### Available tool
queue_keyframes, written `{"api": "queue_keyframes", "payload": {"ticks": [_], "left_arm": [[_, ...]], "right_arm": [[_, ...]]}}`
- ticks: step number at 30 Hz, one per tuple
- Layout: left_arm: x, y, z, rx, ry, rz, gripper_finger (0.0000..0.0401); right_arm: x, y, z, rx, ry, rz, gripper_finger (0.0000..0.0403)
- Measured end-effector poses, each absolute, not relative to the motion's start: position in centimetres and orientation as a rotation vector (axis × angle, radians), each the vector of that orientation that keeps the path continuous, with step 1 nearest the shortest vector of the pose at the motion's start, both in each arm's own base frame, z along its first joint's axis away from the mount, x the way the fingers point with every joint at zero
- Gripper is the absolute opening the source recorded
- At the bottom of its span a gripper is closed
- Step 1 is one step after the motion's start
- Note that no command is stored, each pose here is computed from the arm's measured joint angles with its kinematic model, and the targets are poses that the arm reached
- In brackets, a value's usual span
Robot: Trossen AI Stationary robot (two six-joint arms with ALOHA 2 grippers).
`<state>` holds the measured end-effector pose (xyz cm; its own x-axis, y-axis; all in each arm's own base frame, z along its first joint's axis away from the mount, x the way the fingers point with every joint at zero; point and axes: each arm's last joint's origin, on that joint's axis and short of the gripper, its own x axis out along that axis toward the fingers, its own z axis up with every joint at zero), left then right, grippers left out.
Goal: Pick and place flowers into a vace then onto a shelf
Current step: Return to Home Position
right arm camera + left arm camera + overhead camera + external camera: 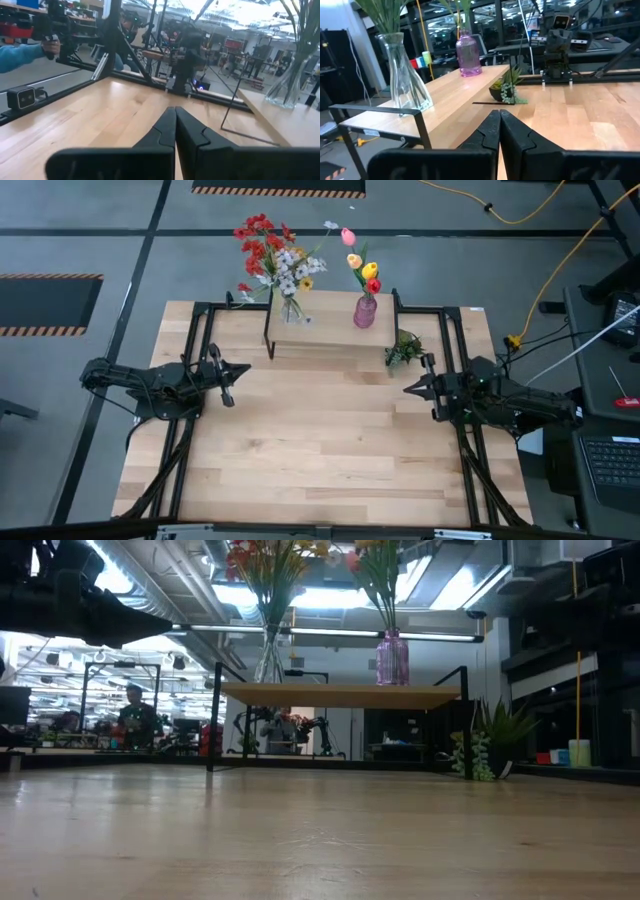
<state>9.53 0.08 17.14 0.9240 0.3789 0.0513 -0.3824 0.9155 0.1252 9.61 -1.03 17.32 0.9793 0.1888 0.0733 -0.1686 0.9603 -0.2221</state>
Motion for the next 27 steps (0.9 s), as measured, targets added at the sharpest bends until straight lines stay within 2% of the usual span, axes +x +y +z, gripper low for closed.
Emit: {"api": "queue_keyframes", "payload": {"ticks": [23,27], "left_arm": [[9.53,0.09,17.13,0.121,-0.028,0.394,0.0008],[9.53,0.09,17.13,0.121,-0.028,0.394,0.0007]], "right_arm": [[9.64,-1.07,17.14,-0.243,-0.077,0.166,0.0005],[9.64,-1.07,17.14,-0.180,-0.072,0.168,0.0005]]}}
